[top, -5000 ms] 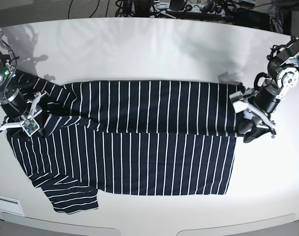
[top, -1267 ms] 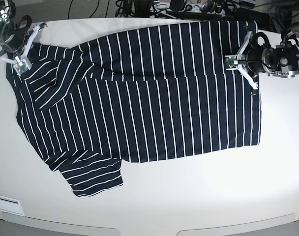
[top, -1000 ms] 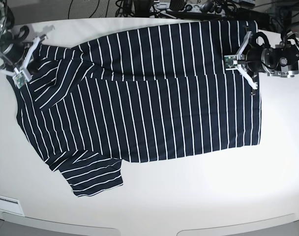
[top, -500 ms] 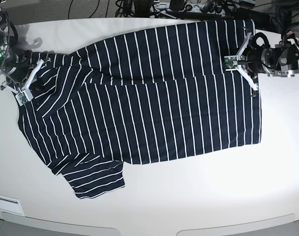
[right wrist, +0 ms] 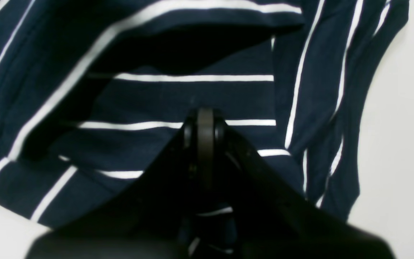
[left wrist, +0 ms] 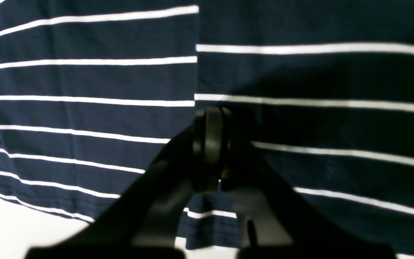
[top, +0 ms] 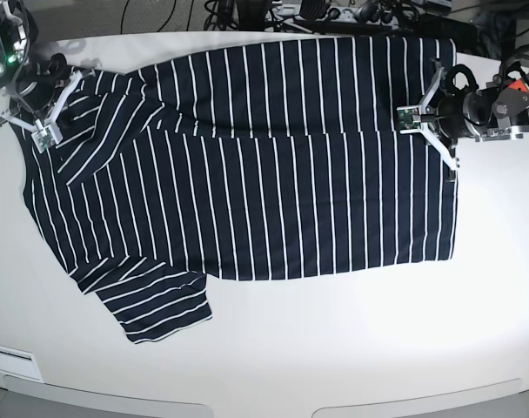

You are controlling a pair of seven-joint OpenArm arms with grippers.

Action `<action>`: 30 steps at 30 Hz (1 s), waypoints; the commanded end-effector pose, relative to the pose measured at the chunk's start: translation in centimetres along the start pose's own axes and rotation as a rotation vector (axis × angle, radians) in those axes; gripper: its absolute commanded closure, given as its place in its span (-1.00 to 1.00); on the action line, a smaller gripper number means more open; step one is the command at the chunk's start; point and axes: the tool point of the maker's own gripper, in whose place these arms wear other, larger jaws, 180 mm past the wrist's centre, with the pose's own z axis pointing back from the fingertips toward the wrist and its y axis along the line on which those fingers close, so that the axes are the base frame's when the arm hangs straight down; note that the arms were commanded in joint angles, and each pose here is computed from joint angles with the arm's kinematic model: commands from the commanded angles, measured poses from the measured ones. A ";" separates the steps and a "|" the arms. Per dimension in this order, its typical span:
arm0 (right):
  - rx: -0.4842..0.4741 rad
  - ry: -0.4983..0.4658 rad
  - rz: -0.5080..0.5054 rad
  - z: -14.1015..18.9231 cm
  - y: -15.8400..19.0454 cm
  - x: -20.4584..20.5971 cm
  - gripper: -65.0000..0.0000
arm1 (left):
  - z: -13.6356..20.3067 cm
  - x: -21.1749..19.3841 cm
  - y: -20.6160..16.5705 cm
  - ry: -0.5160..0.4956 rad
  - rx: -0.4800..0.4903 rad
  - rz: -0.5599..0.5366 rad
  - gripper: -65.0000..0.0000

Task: Fold the T-shirt properly
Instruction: 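Drag the shirt with both grippers toward the robot, flattening it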

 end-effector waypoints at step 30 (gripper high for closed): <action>-0.111 0.143 0.039 5.1 0.1 -2.7 1.00 | 1.6 1.6 3.5 -0.048 0.095 -0.033 1.00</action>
